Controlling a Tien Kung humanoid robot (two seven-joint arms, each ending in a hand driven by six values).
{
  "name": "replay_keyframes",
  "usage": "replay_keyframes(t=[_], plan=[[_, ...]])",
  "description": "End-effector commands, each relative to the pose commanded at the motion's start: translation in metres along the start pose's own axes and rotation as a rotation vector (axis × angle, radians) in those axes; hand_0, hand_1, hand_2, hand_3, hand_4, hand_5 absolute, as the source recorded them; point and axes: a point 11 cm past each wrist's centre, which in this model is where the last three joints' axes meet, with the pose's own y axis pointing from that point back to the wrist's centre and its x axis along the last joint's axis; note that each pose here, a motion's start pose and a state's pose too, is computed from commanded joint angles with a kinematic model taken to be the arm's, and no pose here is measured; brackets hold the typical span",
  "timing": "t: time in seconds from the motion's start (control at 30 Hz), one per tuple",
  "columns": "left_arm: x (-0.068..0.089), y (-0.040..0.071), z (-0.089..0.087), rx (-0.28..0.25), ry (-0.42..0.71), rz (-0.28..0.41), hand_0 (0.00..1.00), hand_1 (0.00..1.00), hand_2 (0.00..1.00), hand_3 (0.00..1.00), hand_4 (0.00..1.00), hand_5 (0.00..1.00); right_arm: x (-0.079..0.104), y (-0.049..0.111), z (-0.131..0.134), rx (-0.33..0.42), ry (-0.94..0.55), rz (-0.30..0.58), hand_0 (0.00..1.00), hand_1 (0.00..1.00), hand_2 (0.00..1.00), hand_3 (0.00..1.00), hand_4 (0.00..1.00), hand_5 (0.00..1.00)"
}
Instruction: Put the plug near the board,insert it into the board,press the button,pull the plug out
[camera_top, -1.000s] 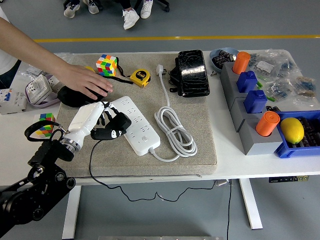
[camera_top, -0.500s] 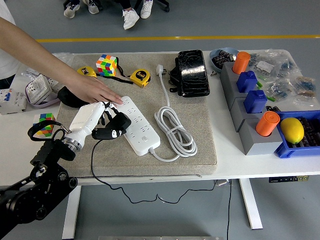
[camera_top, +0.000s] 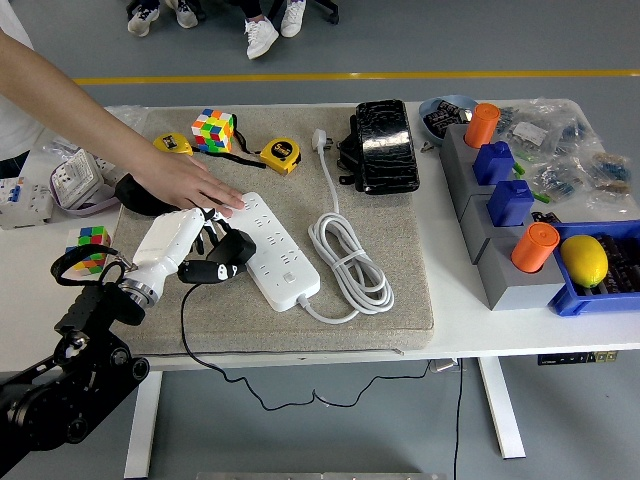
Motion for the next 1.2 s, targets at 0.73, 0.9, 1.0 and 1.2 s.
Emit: replay_keyframes(t=[0.73, 0.9, 1.0, 1.2], plan=[[-0.002, -0.001, 0.001, -0.007, 0.026, -0.026, 0.454, 0.638, 0.627, 0.656, 0.998, 0.466, -0.001, 0.000, 0.000, 0.001, -0.002, -0.003, 0.549, 0.611, 0.552, 0.508, 0.854, 0.381], [0.001, -0.001, 0.001, -0.007, 0.047, -0.014, 0.452, 0.645, 0.639, 0.667, 0.998, 0.510, 0.000, 0.000, 0.000, 0.000, 0.001, -0.002, 0.549, 0.609, 0.550, 0.509, 0.852, 0.380], [0.002, -0.001, 0.001, -0.011, 0.055, -0.007, 0.452, 0.645, 0.639, 0.667, 0.998, 0.510, -0.001, 0.000, 0.000, 0.001, -0.001, -0.003, 0.549, 0.609, 0.550, 0.509, 0.852, 0.380], [0.011, 0.008, 0.010, -0.068, 0.114, 0.058, 0.457, 0.645, 0.645, 0.671, 0.998, 0.537, -0.001, 0.000, 0.000, 0.001, -0.001, -0.004, 0.551, 0.610, 0.550, 0.509, 0.852, 0.378]])
